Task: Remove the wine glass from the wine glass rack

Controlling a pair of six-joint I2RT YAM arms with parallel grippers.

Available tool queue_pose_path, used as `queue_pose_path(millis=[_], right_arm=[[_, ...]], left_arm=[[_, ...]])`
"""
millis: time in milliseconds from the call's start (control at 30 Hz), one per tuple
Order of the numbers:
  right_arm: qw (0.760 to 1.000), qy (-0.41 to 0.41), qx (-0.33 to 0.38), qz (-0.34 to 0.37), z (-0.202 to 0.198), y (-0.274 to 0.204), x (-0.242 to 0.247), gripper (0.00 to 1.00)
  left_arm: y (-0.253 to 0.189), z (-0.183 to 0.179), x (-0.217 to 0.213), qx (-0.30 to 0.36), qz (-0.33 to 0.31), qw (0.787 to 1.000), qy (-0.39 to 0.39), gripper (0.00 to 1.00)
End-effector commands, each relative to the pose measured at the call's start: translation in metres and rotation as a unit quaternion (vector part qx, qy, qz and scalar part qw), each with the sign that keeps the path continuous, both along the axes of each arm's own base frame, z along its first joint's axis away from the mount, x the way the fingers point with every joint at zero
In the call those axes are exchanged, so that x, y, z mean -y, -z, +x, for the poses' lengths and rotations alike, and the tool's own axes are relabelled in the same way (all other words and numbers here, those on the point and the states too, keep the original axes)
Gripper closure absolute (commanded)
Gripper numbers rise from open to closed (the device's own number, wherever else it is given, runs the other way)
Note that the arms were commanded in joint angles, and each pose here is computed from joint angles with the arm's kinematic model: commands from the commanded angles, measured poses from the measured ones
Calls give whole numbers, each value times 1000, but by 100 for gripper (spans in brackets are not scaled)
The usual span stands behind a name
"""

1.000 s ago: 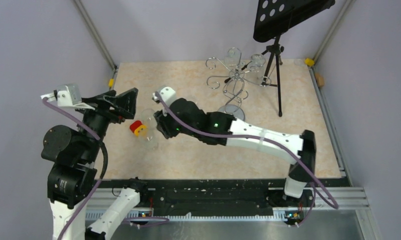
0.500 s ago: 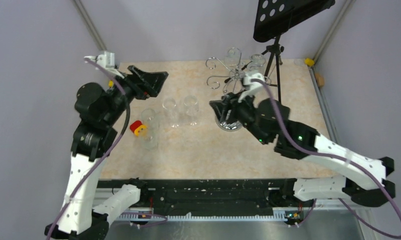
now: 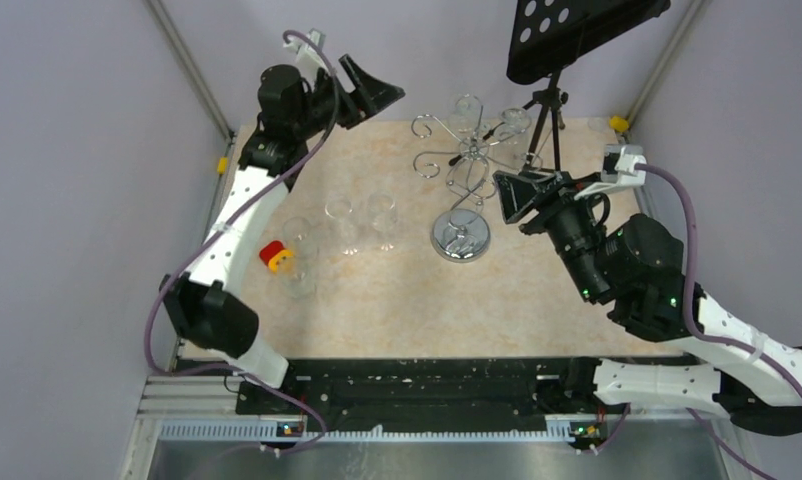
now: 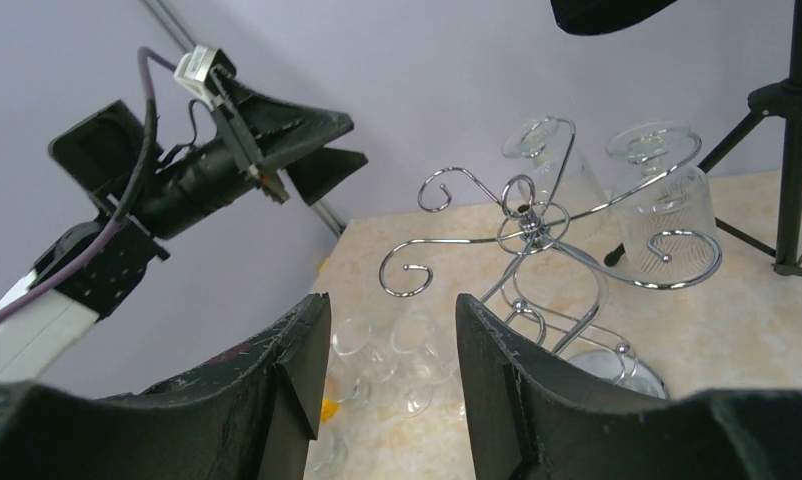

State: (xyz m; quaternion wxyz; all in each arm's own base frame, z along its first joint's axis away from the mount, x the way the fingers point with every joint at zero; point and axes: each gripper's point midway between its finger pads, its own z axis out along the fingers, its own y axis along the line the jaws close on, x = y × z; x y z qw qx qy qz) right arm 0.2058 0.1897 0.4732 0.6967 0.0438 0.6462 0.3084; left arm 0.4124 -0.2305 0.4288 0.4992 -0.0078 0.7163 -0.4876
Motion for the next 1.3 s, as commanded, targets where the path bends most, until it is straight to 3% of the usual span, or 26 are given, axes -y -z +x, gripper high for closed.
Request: queue_pose_path(millis=[0, 300, 700, 900, 1267], right_arm=[[1000, 9, -13, 10, 1, 7, 5, 50], [999, 1, -24, 26, -4, 15, 9, 50], [999, -13, -31, 19, 0, 26, -10, 50], [999, -6, -34, 18, 2, 30, -10, 51], [999, -5, -40, 9, 5, 37, -16, 52]], left_arm=[[-40, 20, 26, 29, -62, 995, 72, 16], [-14, 69, 63, -50, -145, 977, 147, 18], [23, 73, 99, -85, -151, 965, 194, 21], [32, 70, 113, -99, -156, 958, 218, 34], [33, 71, 119, -120, -174, 949, 233, 70]])
